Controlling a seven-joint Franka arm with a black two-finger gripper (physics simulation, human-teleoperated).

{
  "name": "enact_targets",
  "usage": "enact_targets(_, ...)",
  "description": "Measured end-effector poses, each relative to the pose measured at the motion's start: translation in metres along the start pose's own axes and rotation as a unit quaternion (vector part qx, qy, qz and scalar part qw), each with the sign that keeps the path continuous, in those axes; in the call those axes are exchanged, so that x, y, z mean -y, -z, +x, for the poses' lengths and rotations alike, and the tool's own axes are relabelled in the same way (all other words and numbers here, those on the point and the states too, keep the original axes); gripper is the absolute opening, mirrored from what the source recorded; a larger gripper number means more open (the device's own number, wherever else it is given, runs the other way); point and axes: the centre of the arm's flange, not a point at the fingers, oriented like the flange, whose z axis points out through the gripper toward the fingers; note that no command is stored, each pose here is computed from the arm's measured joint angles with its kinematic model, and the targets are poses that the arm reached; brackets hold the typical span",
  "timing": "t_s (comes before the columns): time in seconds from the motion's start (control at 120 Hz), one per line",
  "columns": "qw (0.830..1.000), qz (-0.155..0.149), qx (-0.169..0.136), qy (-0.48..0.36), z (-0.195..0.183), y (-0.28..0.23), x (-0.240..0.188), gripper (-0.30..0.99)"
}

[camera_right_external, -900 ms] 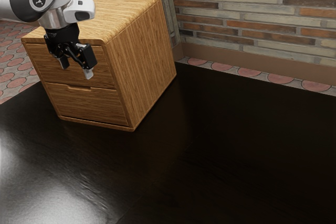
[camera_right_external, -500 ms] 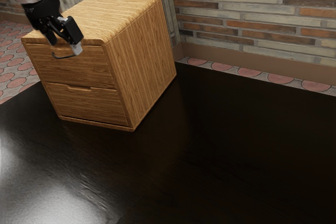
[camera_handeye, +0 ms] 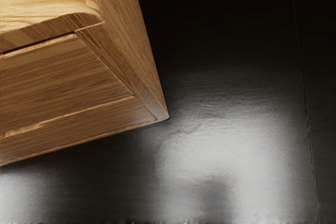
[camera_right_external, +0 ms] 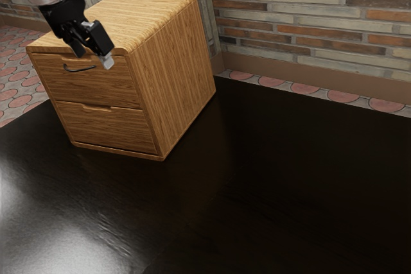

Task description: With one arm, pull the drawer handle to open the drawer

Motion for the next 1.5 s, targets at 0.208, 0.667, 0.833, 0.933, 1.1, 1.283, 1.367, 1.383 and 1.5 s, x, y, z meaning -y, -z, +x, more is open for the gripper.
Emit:
enact_targets(0.208,0.999,-0.019,0.046,0.006,-0.026,-0.017,0.008,0.69)
enact_targets(0.667,0.985,-0.023,0.108,-0.132,-0.13,-0.05,-0.047,0.69)
enact_targets(0.833,0.967,-0.001,0.052,-0.248,-0.117,-0.054,-0.027,0.69)
enact_targets(0.933,0.946,0.009,0.031,-0.324,-0.113,-0.053,-0.018,0.69)
enact_targets(1.1,0.908,0.018,0.021,-0.418,-0.119,-0.057,0.009,0.69)
enact_targets(1.283,0.861,0.033,0.017,-0.507,-0.119,-0.049,0.028,0.69)
enact_targets(1.367,0.84,0.041,0.017,-0.541,-0.109,-0.047,0.032,0.69)
enact_targets(1.383,0.836,0.041,0.018,-0.547,-0.108,-0.048,0.034,0.69)
enact_targets(1.5,0.813,0.05,0.022,-0.58,-0.097,-0.053,0.043,0.69)
